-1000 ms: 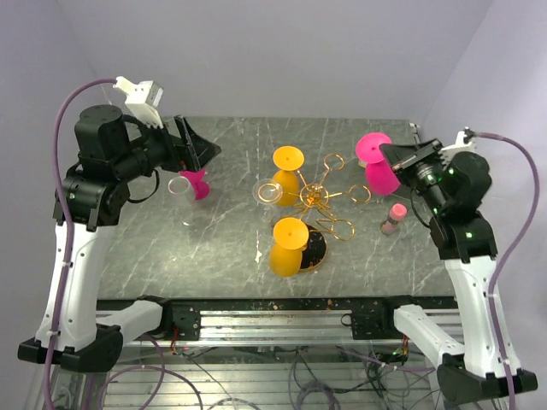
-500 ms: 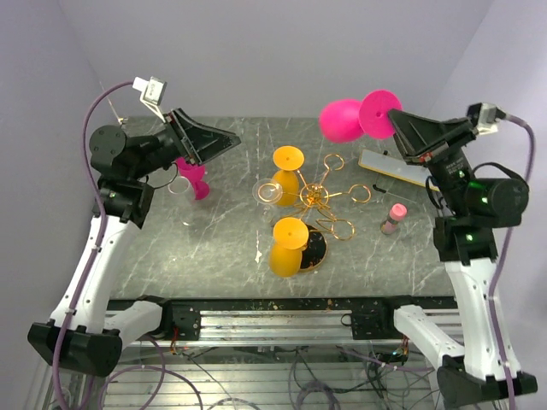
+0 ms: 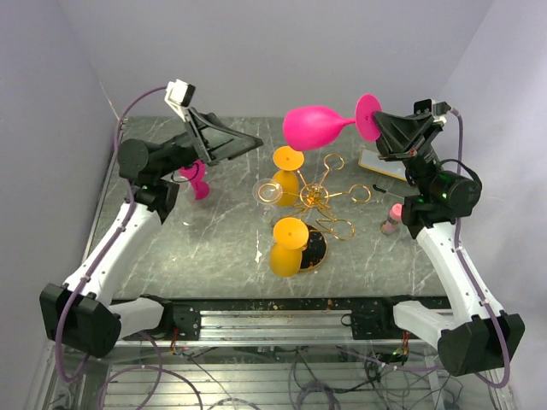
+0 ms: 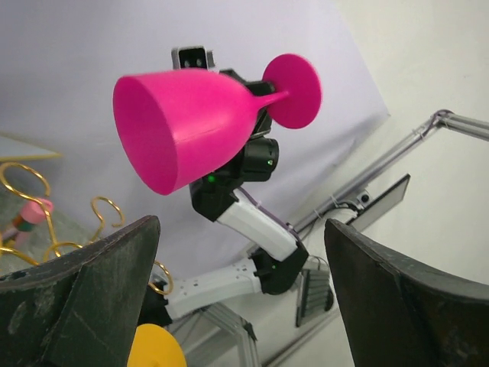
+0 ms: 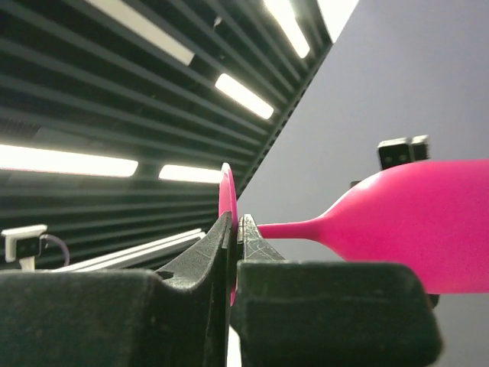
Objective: Take the wine glass off the wine glass rack
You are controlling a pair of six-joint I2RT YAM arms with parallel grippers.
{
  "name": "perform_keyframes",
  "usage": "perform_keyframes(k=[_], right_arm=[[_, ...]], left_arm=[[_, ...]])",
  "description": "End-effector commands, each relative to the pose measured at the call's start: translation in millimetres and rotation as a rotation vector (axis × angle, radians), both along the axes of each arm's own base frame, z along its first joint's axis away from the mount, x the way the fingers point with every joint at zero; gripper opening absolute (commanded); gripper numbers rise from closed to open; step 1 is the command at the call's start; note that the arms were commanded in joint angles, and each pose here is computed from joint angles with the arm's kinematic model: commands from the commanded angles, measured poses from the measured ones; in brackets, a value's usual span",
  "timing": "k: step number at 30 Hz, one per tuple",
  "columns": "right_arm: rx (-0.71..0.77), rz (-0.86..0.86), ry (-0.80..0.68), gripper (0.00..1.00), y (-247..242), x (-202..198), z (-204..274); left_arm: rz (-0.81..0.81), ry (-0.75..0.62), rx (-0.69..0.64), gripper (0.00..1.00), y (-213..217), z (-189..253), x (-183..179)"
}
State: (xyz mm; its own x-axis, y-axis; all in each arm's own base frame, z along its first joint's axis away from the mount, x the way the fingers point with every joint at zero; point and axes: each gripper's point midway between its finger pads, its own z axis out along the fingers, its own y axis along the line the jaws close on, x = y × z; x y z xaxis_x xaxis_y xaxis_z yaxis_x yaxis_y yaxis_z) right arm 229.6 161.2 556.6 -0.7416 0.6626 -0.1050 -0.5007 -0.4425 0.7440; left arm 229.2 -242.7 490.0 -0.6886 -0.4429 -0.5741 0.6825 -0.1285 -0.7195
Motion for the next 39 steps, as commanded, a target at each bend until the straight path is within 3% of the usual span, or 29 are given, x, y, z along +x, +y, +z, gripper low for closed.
perform_keyframes(k=[1,6,10,14,17,21,23,26,29,33,39], right_arm=[[0.149,0.212,0.001,0.0,-6.1,-34.1,20.4],[0.154,0.248,0.029,0.0,3.1,-29.7,12.9],[0.167,0.254,0.05,0.0,5.4,-24.4,5.9],[0.173,0.237,0.066,0.0,5.4,-18.2,-0.5],[0.147,0.178,0.06,0.0,7.4,-11.6,-5.0],[0.07,0.054,0.083,0.15,11.6,3.7,-16.2],[0.008,-0.027,0.09,0.2,13.5,11.0,-24.1],[-0.104,-0.181,0.122,0.31,11.7,23.9,-38.7],[-0.233,-0.428,0.15,0.48,-5.1,39.9,-55.5],[-0.403,-0.726,0.289,0.68,-43.8,55.6,-86.9],[-0.598,-0.986,0.318,0.7,-84.9,49.1,-109.0]], left_arm=[[-0.087,-0.032,-0.027,0.98,-23.7,6.5,-15.7],[-0.138,-0.043,-0.049,0.95,-45.2,9.8,-19.3],[-0.181,-0.074,-0.117,0.86,-51.6,24.7,-22.9],[-0.211,-0.069,-0.148,0.67,-57.2,29.9,-21.6],[-0.233,-0.06,-0.169,0.47,-57.9,30.4,-21.6],[-0.225,-0.057,-0.148,0.21,-59.5,25.4,-20.4],[-0.196,-0.063,-0.12,0.13,-59.8,23.5,-17.9],[-0.128,-0.052,-0.046,0.07,-60.2,18.6,-7.3],[-0.03,-0.059,0.036,0.07,-53.5,15.3,8.3],[0.163,-0.02,0.203,0.07,-38.3,-4.3,40.8],[0.5,0.127,0.61,0.07,-0.4,-63.9,92.0]])
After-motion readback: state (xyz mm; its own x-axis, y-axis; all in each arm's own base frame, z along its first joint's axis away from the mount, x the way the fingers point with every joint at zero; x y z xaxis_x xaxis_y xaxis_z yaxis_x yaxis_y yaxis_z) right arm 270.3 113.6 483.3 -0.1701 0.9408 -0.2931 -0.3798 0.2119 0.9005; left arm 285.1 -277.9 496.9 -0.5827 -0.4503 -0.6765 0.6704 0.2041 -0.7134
